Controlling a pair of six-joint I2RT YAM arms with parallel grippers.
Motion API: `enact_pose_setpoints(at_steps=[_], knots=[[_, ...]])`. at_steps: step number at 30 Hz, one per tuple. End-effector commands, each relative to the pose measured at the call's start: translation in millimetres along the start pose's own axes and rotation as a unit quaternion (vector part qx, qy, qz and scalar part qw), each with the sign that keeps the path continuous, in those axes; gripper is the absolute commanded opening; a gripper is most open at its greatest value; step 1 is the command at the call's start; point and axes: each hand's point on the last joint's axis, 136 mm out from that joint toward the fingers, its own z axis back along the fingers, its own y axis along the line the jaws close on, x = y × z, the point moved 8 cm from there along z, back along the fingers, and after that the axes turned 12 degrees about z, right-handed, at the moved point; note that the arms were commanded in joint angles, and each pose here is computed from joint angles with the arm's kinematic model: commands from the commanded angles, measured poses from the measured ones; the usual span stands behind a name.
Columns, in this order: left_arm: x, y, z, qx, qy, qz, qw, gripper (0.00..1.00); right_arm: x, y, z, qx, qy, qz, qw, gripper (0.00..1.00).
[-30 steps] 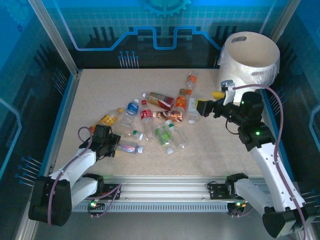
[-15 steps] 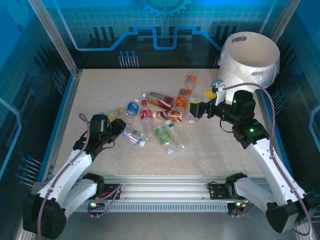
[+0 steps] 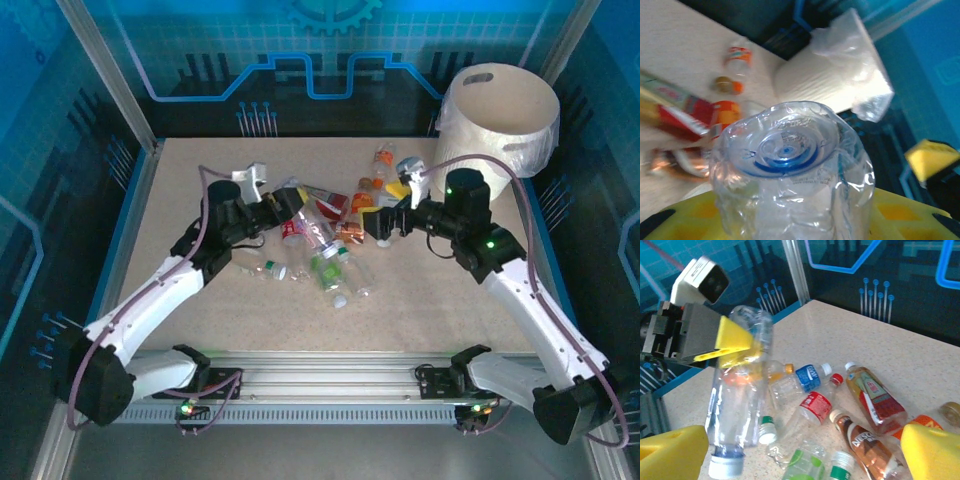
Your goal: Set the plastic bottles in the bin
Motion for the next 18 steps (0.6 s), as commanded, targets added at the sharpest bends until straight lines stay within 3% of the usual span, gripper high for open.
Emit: enact_pose_setpoints(at_steps=[1,7,13,18], knots=[[-3,-52,-8,-0.114,0.038,-0.068,0.99,0.47,7,9,-11,0.035,0.021,-0.002,0.999,1.0],[-17,-80,-16,-0.144,0.071,-0.124,0.979,0.47,12,20,-34,0.103,0.048,-0.007,0.994,1.0],[-17,-85,-18,-0.154,0.059,-0.132,0.977,0.47,10,41,-49,0.213,0.064,-0.017,0.975,1.0],[-14,-85,-21,-0.153,0.046,-0.138,0.977,0.47,6,52,-57,0.241,0.079,-0.018,0.967,0.99]])
